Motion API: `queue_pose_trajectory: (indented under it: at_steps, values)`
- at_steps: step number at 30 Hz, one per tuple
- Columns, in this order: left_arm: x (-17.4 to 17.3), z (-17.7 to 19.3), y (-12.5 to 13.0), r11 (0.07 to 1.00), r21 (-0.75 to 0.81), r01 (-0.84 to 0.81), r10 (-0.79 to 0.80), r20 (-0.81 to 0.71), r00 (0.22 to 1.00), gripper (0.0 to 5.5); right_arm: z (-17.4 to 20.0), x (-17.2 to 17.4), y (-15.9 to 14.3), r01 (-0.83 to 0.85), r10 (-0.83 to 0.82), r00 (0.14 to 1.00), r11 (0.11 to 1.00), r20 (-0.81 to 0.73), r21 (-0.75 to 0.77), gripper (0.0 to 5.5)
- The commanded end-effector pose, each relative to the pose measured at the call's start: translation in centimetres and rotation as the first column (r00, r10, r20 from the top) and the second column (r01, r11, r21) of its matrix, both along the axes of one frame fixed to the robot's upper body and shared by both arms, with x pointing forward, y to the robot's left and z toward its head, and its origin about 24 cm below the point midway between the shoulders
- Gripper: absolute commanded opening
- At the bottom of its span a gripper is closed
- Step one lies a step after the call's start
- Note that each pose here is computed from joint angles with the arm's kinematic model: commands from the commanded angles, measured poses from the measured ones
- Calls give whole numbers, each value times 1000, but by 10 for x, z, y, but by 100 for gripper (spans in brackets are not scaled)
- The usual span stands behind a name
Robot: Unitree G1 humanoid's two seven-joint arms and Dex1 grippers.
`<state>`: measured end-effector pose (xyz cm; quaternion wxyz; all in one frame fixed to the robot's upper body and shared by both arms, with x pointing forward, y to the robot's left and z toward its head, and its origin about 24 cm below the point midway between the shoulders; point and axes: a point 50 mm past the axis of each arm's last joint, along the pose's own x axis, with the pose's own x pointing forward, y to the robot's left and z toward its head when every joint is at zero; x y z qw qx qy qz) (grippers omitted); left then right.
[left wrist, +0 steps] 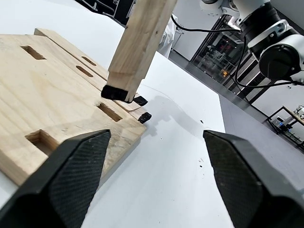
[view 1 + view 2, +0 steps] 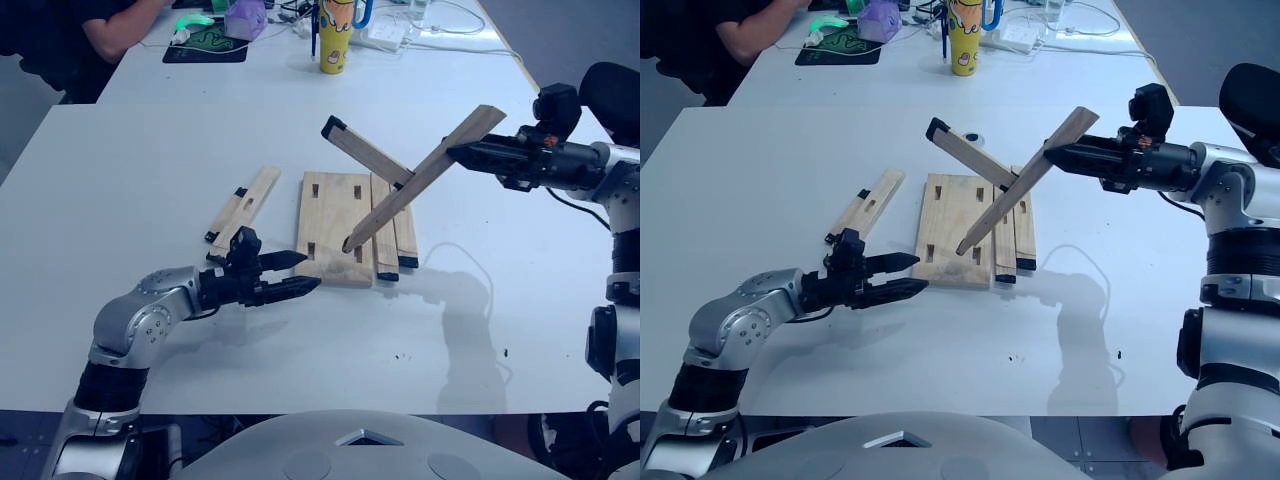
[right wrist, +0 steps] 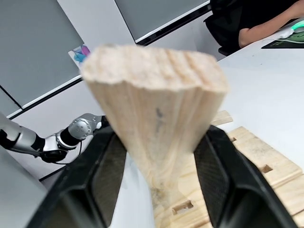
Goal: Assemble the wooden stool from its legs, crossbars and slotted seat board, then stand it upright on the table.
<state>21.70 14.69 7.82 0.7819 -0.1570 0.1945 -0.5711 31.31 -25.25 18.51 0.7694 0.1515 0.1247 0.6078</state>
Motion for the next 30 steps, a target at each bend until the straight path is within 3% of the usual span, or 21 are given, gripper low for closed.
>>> queue_pose_trajectory:
  at_steps: [1,8,21,30]
  values:
    - [2,3,-1,1000,-13,7,-7,3,1000,361,15,11,4,-44,47,997,998,64,-47,207]
    - [3,3,1,1000,-4,3,-3,7,1000,361,23,16,7,-71,84,993,987,83,-145,207]
    - [2,1,1,1000,6,1,-1,4,1000,361,4,20,14,-94,125,987,958,100,-270,207]
    - [3,1,-1,1000,12,7,-8,9,1000,361,19,28,44,-207,304,944,849,130,-486,207]
